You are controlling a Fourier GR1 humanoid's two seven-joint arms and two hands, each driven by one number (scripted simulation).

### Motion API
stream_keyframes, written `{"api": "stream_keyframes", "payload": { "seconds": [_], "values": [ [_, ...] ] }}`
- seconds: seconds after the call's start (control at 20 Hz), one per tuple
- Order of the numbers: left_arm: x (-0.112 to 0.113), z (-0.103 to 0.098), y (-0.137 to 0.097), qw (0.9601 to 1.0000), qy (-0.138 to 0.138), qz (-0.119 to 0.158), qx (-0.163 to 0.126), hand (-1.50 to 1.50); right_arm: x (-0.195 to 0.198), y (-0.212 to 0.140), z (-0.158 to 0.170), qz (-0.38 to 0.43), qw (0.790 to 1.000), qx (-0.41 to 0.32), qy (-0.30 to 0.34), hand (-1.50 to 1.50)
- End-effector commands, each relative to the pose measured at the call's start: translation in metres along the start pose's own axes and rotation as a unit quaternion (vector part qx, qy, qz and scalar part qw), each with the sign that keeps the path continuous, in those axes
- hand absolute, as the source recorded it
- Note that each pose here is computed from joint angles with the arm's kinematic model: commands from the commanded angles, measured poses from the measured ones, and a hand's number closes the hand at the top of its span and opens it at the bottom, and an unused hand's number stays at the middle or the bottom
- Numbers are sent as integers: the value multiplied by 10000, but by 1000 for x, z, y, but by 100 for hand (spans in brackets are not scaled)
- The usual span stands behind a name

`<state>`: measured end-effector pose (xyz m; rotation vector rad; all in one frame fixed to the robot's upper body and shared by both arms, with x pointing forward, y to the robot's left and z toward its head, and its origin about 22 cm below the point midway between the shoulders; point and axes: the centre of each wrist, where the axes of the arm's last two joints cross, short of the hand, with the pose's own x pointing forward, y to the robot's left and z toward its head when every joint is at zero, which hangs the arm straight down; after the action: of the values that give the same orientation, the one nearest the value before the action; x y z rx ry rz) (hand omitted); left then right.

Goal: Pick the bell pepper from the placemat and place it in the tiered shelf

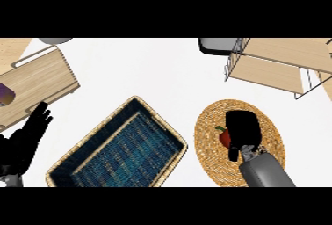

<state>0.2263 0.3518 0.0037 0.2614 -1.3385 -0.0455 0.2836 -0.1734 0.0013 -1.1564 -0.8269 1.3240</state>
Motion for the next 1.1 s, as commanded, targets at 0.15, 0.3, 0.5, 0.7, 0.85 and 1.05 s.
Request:
{"api": "stream_keyframes", "payload": {
  "seconds": [0.15, 0.3, 0.5, 0.7, 0.85, 1.05],
  "values": [
    [2, 6, -9, 10000, -38, 42, -11, 0, 0, -3, 9, -217, 9976, -605, -274, 150],
    [-9, -2, 5, 10000, 42, 7, -39, 0, -11, -34, -14, -846, 9921, -563, -734, 150],
    [-6, -12, -10, 10000, 82, -5, -55, 0, -38, -77, -24, -1472, 9794, -773, -1144, 150],
    [-6, 2, -3, 10000, 16, 54, 42, 0, -71, -103, 4, -1804, 9710, -1094, -1125, 150],
    [6, -9, -10, 9999, 92, 62, 24, 0, -81, -131, 17, -2180, 9600, -1346, -1129, 150],
    [-6, 4, 7, 10000, 37, 49, -5, 0, -108, -149, 48, -2991, 9386, -1313, -1106, 150]
  ]
}}
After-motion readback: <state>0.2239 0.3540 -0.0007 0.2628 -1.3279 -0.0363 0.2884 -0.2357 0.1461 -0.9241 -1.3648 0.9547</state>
